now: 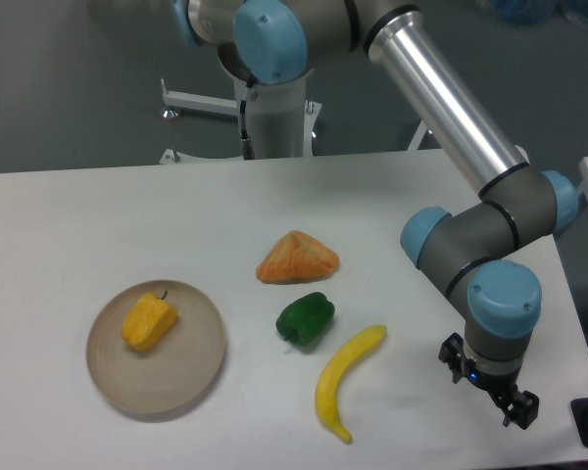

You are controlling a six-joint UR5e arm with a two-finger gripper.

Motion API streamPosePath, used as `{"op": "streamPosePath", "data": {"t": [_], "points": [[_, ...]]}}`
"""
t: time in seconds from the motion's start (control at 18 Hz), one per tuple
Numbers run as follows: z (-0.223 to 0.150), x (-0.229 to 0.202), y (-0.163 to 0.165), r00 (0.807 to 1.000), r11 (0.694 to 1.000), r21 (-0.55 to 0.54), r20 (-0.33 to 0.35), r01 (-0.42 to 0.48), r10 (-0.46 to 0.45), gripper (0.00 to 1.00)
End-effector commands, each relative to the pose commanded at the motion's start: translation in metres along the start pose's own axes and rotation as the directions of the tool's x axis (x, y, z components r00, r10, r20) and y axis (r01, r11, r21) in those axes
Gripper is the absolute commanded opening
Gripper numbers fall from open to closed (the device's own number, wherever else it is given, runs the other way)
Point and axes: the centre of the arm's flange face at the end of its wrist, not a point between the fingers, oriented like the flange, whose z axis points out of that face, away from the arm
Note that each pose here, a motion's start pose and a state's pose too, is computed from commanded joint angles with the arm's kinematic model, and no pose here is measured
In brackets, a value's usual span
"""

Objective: Pick up the yellow pepper from the plate
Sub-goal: 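Move the open gripper over the yellow pepper on the beige plate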

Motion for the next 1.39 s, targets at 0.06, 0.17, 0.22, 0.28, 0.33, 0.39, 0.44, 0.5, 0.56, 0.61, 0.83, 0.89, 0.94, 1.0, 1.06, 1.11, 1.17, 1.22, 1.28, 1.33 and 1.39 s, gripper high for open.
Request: {"op": "streamPosePath", "data": {"t": [0.06, 0.17, 0.22, 0.28, 0.33, 0.39, 0.44, 0.5, 0.56, 0.61, 0.83, 0.89, 0.94, 1.0, 1.06, 1.11, 1.17, 1.22, 1.28, 1.33, 1.39], "points": [[0.001, 0.001, 0.000, 1.000, 1.000, -0.001, -0.003, 0.001, -0.001, 1.00], [0.002, 0.002, -0.001, 1.000, 1.000, -0.001, -0.006, 0.003, -0.003, 1.00], [0.000, 0.004, -0.004, 1.000, 1.000, 0.000, -0.007, 0.006, -0.006, 1.00], [-0.003, 0.006, -0.009, 1.000, 1.000, 0.001, -0.006, 0.017, -0.017, 1.00], [-0.005, 0.011, -0.016, 0.999, 1.000, -0.001, -0.009, 0.030, -0.030, 1.00], [-0.011, 0.018, -0.023, 0.999, 0.999, 0.000, -0.015, 0.042, -0.042, 1.00], [-0.018, 0.026, -0.026, 0.998, 0.999, -0.002, -0.025, 0.053, -0.053, 1.00], [-0.029, 0.032, -0.024, 0.997, 0.998, -0.002, -0.029, 0.069, -0.069, 1.00], [-0.042, 0.039, -0.024, 0.996, 0.996, -0.002, -0.032, 0.087, -0.087, 1.00], [-0.052, 0.051, -0.030, 0.994, 0.995, 0.004, -0.048, 0.102, -0.102, 1.00], [-0.087, 0.111, -0.048, 0.980, 0.987, -0.016, -0.116, 0.159, -0.160, 1.00], [-0.093, 0.130, -0.054, 0.974, 0.984, -0.021, -0.143, 0.174, -0.176, 1.00], [-0.099, 0.147, -0.063, 0.966, 0.980, -0.016, -0.170, 0.197, -0.197, 1.00], [-0.104, 0.165, -0.073, 0.955, 0.974, -0.003, -0.196, 0.227, -0.223, 1.00], [-0.108, 0.183, -0.085, 0.942, 0.966, 0.014, -0.227, 0.258, -0.248, 1.00], [-0.111, 0.200, -0.093, 0.930, 0.959, 0.027, -0.254, 0.282, -0.266, 1.00], [-0.119, 0.216, -0.105, 0.927, 0.958, 0.037, -0.266, 0.283, -0.264, 1.00], [-0.125, 0.233, -0.119, 0.926, 0.959, 0.038, -0.274, 0.281, -0.260, 1.00], [-0.128, 0.250, -0.133, 0.923, 0.959, 0.033, -0.282, 0.282, -0.261, 1.00], [-0.128, 0.266, -0.145, 0.916, 0.955, 0.023, -0.290, 0.295, -0.276, 1.00], [-0.125, 0.280, -0.156, 0.909, 0.952, 0.009, -0.300, 0.307, -0.291, 1.00]]}}
